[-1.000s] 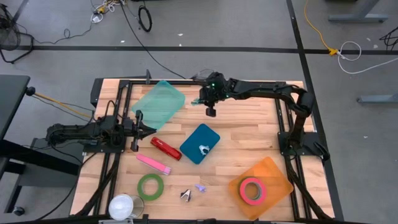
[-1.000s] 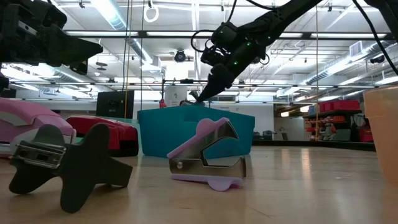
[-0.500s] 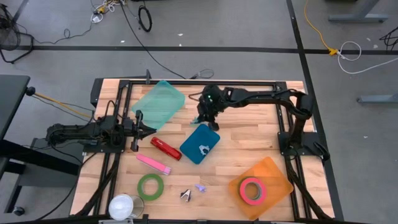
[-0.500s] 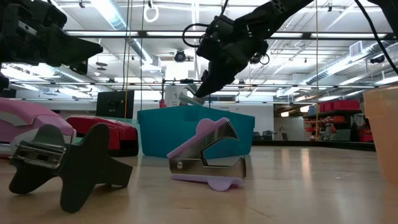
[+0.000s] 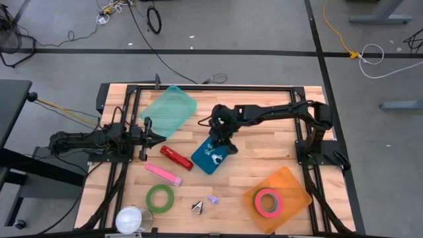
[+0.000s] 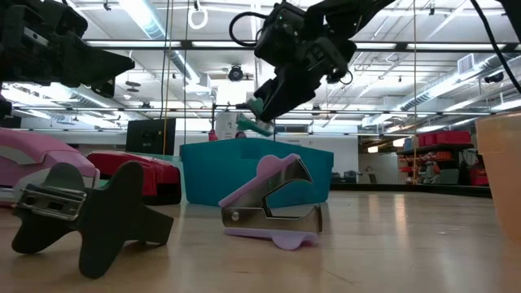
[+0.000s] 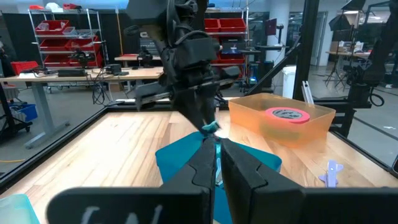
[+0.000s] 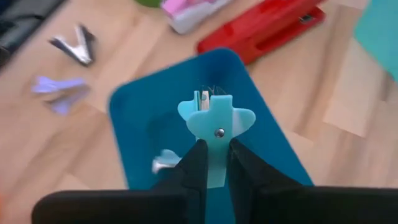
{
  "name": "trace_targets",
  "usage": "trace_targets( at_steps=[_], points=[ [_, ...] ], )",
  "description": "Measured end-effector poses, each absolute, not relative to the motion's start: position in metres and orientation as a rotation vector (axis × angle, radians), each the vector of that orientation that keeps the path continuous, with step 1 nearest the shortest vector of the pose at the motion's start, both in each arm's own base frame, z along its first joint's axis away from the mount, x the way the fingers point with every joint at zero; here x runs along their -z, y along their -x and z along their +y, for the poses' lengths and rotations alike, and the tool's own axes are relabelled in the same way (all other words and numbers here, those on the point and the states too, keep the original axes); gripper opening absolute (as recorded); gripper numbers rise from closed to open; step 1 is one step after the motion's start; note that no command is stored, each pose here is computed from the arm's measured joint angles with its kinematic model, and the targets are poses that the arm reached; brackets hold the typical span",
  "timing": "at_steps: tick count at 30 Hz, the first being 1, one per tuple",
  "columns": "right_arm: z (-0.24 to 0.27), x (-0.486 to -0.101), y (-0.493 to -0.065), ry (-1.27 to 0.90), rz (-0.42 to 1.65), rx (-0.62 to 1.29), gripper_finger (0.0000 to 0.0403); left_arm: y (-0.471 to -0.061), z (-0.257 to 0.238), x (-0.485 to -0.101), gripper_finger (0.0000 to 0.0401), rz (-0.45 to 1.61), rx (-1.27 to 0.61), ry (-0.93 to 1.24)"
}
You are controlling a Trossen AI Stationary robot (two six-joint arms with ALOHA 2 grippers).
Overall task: Pick and place Stapler, Stapler remover, tape
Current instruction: Put the light blue staple remover into the blue bin
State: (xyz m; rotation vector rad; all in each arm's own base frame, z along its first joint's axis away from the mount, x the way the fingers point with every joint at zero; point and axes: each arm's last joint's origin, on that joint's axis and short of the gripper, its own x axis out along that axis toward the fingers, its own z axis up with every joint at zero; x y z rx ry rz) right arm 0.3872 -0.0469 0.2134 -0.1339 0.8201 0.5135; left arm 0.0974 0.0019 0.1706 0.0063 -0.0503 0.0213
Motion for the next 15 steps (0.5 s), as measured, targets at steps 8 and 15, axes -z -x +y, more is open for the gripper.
trace_targets(
  at_steps=[8, 15],
  points=[
    [-0.0426, -0.2121, -0.3885, 0.206, 0.864, -0.422, 0.0043, -0.0974, 0.0019, -0.1706, 0.0030, -0.050, -0.022, -0.006],
    [-0.0390, -0.2119, -0.3889, 0.213, 0.867, -0.423, 0.0044, -0.0974, 0.0019, -0.1706, 0.0030, -0.050, -0.021, -0.006]
  ],
)
